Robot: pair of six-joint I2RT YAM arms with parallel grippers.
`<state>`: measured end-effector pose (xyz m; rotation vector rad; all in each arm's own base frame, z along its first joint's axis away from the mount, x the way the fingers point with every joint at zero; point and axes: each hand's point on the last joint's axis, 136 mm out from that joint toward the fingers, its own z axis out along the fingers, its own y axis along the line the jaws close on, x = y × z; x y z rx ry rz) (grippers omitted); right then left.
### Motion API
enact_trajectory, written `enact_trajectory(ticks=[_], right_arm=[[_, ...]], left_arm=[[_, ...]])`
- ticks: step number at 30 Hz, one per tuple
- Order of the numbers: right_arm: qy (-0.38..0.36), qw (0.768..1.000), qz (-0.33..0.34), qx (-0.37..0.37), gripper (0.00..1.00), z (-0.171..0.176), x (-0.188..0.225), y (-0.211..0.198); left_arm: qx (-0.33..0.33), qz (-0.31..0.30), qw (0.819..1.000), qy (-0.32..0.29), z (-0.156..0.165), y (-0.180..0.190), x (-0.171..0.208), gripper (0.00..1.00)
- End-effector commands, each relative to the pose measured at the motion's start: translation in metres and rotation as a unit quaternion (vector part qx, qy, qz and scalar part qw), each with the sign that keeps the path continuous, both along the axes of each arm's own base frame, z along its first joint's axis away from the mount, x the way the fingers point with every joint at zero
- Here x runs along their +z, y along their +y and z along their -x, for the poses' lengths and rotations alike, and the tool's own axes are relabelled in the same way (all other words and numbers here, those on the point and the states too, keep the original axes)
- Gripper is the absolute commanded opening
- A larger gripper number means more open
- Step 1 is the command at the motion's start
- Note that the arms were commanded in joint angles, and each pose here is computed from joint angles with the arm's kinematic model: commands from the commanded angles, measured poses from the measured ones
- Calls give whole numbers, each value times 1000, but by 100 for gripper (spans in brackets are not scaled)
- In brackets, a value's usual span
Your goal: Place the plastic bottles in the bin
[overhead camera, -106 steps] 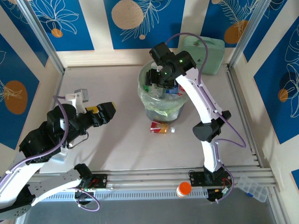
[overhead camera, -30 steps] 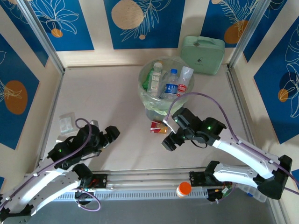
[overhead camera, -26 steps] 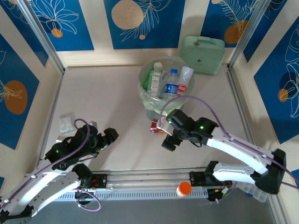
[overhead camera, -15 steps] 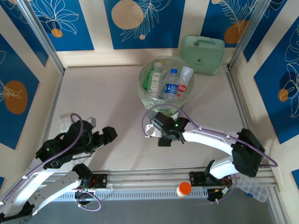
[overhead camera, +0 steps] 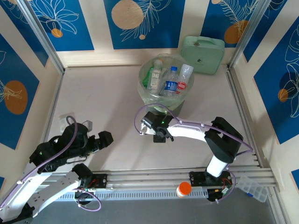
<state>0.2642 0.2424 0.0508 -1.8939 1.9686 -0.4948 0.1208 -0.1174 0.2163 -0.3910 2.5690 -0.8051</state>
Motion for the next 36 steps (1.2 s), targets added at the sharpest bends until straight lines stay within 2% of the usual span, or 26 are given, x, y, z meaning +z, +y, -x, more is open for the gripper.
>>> enact_trajectory(ticks=[1,4,8,10,16,20,27,31,36], right_arm=[[21,999,3,-25,94,-1,-10,-2],[44,998,4,-41,91,2,-18,-4],[64,997,-4,-48,81,7,-19,-5],[72,996,-13,-44,71,11,-15,-2],[97,993,-44,-42,52,23,1,3],[102,991,-78,-36,51,31,20,10],[100,979,-178,-10,51,54,82,26],[133,951,-277,16,52,84,132,33],[140,910,-391,19,52,100,210,30]], left_arm=[[-3,-7,1000,-6,4,7,5,98],[-2,-7,1000,-8,5,8,6,98],[-1,-9,1000,-9,5,9,6,98],[-1,-8,1000,-10,4,9,7,98],[1,-7,1000,-16,2,8,7,98],[0,-3,1000,-23,-2,5,10,98],[-16,-8,999,-52,-10,1,24,98],[-25,-3,996,-81,-14,-1,39,98],[-34,13,993,-115,-19,-7,58,98]])
